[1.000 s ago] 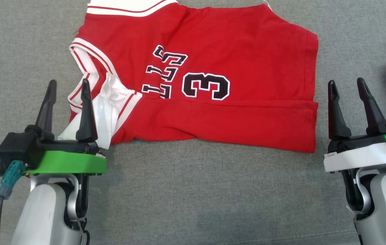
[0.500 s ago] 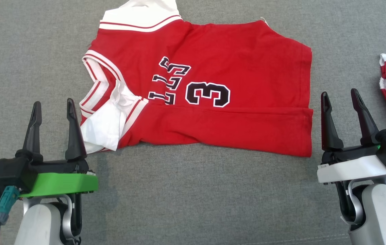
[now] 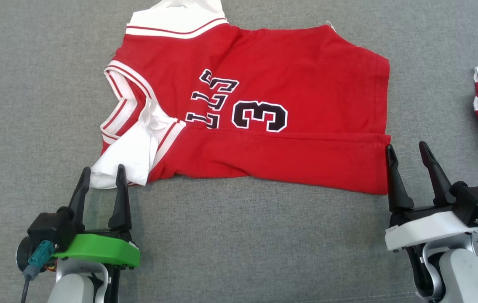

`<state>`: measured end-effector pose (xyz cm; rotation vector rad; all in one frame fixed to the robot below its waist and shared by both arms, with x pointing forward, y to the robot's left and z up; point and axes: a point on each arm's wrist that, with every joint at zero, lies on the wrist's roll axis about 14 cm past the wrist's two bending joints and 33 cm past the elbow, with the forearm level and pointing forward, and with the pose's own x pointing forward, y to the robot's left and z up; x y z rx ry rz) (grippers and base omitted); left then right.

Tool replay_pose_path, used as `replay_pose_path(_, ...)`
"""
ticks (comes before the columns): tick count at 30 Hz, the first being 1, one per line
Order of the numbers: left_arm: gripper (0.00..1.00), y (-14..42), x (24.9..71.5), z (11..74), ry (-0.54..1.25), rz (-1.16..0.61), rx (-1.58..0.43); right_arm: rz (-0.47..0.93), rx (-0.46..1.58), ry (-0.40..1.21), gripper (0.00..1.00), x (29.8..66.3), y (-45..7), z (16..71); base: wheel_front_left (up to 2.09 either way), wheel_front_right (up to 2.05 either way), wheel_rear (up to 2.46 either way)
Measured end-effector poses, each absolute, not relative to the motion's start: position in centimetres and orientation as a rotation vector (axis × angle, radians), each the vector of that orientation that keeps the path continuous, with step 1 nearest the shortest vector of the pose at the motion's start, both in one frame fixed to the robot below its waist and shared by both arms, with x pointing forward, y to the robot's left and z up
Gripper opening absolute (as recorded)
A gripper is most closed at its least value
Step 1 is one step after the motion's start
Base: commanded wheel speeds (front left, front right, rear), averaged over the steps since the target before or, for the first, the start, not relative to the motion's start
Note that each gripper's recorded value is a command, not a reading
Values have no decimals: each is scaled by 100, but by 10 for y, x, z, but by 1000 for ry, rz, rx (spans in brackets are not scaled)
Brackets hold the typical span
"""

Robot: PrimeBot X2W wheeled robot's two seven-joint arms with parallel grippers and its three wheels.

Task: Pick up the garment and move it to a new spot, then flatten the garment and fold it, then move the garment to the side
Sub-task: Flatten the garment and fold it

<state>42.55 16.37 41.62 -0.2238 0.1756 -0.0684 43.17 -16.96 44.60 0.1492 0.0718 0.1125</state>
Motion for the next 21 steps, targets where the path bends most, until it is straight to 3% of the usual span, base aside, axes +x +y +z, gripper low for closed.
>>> replay_pose_path(21,100,156,464,354,375,-118,-323,108,224,301,100,437,-161,373,0,0,0)
